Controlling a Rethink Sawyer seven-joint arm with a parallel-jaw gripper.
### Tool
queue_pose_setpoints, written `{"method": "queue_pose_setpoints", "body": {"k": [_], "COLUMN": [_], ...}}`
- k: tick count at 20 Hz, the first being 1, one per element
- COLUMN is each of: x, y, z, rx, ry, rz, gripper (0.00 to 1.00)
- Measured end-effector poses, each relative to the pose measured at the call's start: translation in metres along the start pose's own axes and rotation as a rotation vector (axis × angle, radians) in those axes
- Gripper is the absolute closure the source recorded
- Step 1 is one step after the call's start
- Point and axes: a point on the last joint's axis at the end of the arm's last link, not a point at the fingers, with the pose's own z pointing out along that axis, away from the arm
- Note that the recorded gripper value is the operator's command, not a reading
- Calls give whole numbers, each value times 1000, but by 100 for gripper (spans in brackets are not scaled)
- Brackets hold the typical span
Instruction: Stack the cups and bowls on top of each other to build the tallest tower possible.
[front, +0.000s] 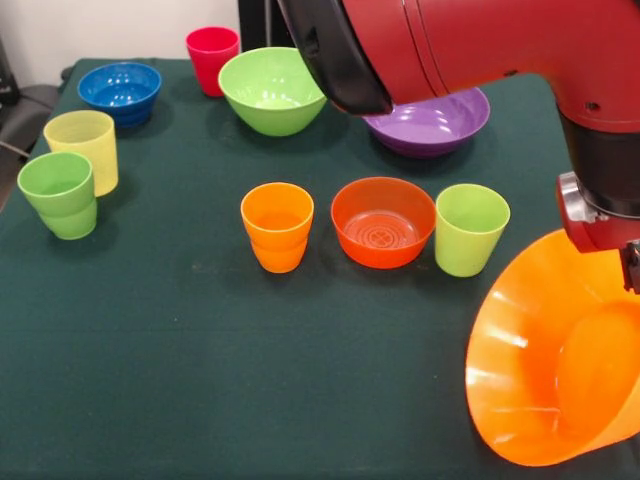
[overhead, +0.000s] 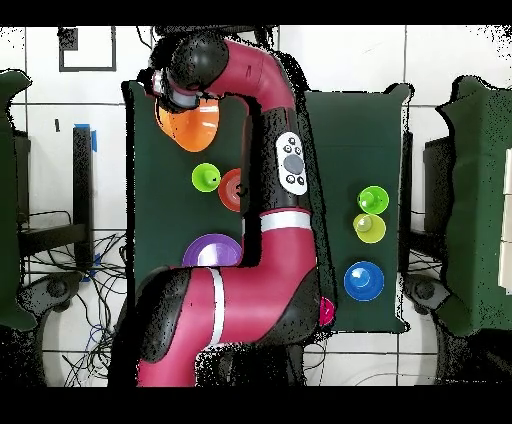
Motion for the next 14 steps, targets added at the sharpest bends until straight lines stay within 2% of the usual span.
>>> {"method": "queue_pose_setpoints", "body": {"k": [2, 8, 14], "x": [-1, -3, -6], "y": [0, -1, -2], "z": [1, 1, 3], "rx": [-5, -25, -74], "ry": [22, 50, 70], "rz": [0, 2, 9], "gripper": [100, 100, 100]}}
